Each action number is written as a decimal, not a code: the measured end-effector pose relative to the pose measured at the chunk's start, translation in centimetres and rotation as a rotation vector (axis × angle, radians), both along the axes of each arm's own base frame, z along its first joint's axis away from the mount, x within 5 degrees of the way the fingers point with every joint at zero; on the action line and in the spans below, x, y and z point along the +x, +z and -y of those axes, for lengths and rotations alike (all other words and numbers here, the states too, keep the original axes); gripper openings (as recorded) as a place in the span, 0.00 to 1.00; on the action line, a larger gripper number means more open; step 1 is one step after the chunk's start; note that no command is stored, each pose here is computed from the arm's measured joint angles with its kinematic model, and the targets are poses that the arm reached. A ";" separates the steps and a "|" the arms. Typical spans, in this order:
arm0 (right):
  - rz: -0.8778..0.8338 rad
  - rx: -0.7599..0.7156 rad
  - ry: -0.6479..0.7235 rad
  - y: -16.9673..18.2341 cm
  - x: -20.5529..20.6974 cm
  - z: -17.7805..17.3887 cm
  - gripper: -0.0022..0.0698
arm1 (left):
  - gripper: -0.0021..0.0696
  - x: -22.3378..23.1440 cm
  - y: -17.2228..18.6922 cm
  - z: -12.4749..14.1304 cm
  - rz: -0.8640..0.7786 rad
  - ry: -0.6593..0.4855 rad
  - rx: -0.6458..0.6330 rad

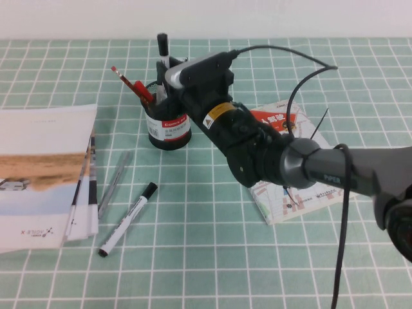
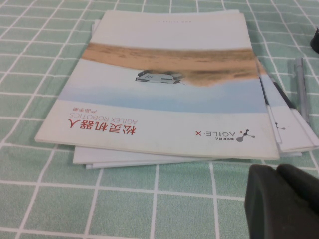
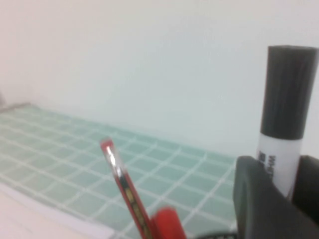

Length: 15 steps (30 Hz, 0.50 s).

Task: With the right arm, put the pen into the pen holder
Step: Place the pen onto the pen holder

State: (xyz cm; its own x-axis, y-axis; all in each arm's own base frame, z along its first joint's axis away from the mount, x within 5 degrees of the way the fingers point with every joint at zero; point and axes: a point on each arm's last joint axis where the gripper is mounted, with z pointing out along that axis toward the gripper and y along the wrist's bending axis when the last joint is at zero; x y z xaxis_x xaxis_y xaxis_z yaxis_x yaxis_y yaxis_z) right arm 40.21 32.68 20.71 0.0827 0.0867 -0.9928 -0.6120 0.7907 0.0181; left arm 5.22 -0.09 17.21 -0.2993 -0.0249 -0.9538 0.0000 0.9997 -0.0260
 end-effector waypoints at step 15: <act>-0.100 -0.055 -0.008 -1.4 0.2 0.1 0.54 | 0.02 0.0 0.0 0.0 0.000 0.000 0.000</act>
